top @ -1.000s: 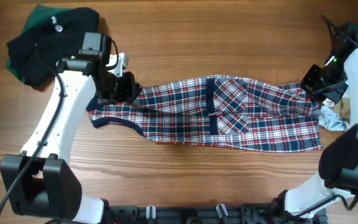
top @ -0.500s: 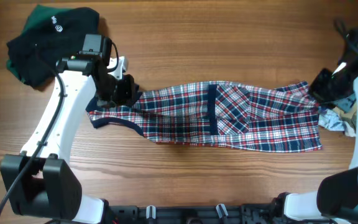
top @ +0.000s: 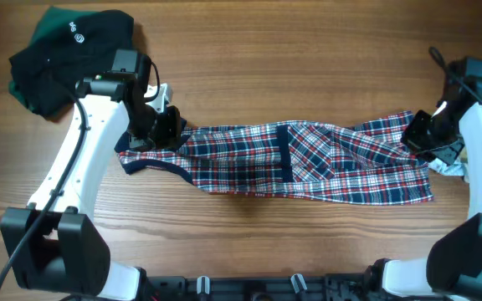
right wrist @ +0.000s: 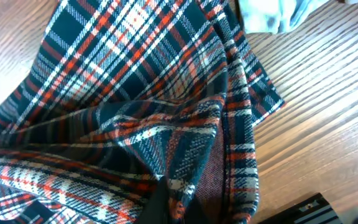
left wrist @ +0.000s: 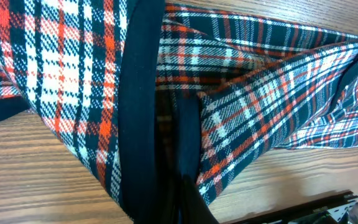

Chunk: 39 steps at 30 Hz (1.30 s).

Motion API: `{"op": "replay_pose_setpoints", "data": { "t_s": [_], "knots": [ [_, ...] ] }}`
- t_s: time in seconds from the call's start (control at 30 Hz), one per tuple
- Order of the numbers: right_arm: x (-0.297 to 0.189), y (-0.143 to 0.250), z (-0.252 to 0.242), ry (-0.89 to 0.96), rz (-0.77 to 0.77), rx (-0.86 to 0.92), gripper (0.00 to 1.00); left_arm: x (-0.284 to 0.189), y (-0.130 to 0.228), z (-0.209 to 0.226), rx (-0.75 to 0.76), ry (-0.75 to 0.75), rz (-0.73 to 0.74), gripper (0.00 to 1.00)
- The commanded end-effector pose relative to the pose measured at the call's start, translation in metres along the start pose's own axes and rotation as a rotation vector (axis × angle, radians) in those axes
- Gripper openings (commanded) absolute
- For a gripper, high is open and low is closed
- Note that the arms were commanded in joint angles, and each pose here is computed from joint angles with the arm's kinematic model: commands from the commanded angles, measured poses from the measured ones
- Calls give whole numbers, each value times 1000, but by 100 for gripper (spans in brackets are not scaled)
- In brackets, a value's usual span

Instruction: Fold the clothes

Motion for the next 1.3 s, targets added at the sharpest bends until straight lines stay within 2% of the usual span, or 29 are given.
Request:
{"op": "replay_pose_setpoints", "data": {
  "t_s": [0.0, 0.03, 0.07, 0.1, 0.13, 0.2, 0.27, 0.47, 0.5, 0.53, 0.57, 0.73, 0.87, 0.97, 1.03, 1.07, 1.17, 1.27],
  "knots": [
    [-19, 4, -4, -47, -52, 40, 4, -5, 3, 0, 10, 1, -9, 17],
    [-22, 6, -4, -60, -56, 41, 4, -5, 4, 0, 8, 1, -4, 57],
    [-24, 8, -4, -70, -56, 41, 4, -5, 5, 0, 6, 1, 1, 72],
    [-25, 11, -5, -73, -49, 40, 4, -5, 5, 0, 5, 1, 4, 81],
    [-25, 13, -6, -70, -45, 41, 4, -5, 5, 0, 5, 1, 3, 85],
    [-20, 17, -8, -62, -32, 48, 4, -5, 4, 0, 7, 1, -2, 85],
    [-11, 20, -10, -58, -26, 68, 4, -5, -1, 0, 15, 2, -28, 92],
    [36, 28, -14, -42, -9, 119, 5, -7, -24, -2, 44, 9, -136, 96],
    [36, 27, -14, -42, -15, 118, 9, -7, -27, -2, 48, 10, -149, 96],
    [36, 25, -13, -49, -25, 117, 24, -8, -30, -3, 53, 11, -163, 96],
    [36, 23, -11, -56, -34, 110, 100, -8, -33, -3, 58, 12, -178, 96],
    [31, 10, -3, -98, -92, 118, 100, -8, -45, -4, 74, 16, -226, 96],
    [14, 1, 8, -161, -121, 81, 100, -6, -50, -4, 80, 20, -243, 85],
    [-4, 16, 49, -464, -16, -138, 100, 4, -53, -4, 59, 43, -221, 67],
    [-18, 39, 68, -674, 101, -261, 100, 14, -52, -11, 56, 114, -178, 58],
    [-22, 47, 71, -710, 139, -283, 100, 19, -51, -14, 55, 143, -156, 56],
    [-15, 62, 68, -626, 181, -297, 100, 32, -47, -14, 40, 156, -100, 56],
    [0, 65, 62, -466, 141, -314, 100, 44, -46, -10, 81, 151, -66, 64]
  ]
}}
Point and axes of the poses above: each gripper's point midway between its finger pads, its own x axis out along the fingers, its own z axis along the line the jaws close on, y = z × x, the point moved 4 cm from there along -x, back along the fingers, and after that the axes turned 10 degrees about x, right-handed, at the moved point
